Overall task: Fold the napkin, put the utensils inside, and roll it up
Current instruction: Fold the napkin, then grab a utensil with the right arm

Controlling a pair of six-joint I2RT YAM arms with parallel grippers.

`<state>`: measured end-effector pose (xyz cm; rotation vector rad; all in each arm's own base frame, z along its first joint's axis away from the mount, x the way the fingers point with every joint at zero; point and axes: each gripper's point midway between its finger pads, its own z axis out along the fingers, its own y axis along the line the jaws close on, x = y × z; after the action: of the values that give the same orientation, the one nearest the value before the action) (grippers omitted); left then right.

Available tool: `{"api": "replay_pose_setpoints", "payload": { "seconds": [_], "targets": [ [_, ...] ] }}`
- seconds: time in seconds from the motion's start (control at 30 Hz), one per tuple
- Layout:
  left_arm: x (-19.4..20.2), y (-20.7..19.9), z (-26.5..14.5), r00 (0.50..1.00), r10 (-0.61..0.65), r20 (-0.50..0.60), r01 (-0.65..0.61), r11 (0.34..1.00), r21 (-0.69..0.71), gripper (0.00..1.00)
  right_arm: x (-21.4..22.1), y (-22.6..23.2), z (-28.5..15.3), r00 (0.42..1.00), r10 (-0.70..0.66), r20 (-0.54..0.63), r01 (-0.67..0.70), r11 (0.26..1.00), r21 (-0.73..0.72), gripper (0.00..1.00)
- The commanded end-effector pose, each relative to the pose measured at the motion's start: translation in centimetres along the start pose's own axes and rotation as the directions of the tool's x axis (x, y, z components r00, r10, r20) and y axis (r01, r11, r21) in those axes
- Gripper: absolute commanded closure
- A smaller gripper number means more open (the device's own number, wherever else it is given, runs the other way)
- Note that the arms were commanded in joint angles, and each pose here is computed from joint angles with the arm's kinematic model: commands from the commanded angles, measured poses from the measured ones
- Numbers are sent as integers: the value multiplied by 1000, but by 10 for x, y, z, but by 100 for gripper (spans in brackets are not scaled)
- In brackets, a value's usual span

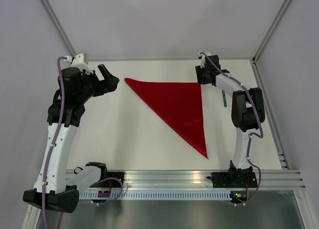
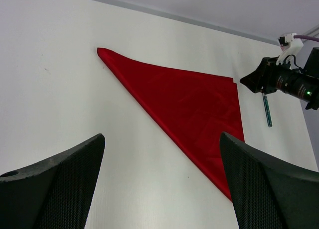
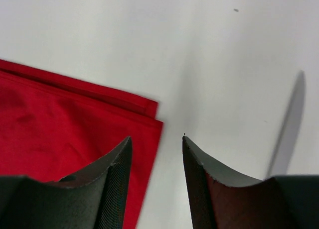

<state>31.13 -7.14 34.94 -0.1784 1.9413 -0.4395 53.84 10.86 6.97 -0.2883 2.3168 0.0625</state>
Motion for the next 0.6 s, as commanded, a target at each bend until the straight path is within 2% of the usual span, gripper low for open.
{"api": "replay_pose_setpoints", "payload": {
  "seconds": [0.0,0.23,0.57],
  "targets": [
    [-6,-12,-3,999,-34,41,31,997,65,0,-11,-38,-37,998,54,17,-55,998,44,49],
    [10,-23,1,998,-59,17,56,986,157,0,35,-110,-59,989,139,-59,-132,985,111,48],
    [42,-22,13,997,-58,-53,67,977,201,0,75,-118,-43,971,151,-185,-131,984,119,49]
  ]
}}
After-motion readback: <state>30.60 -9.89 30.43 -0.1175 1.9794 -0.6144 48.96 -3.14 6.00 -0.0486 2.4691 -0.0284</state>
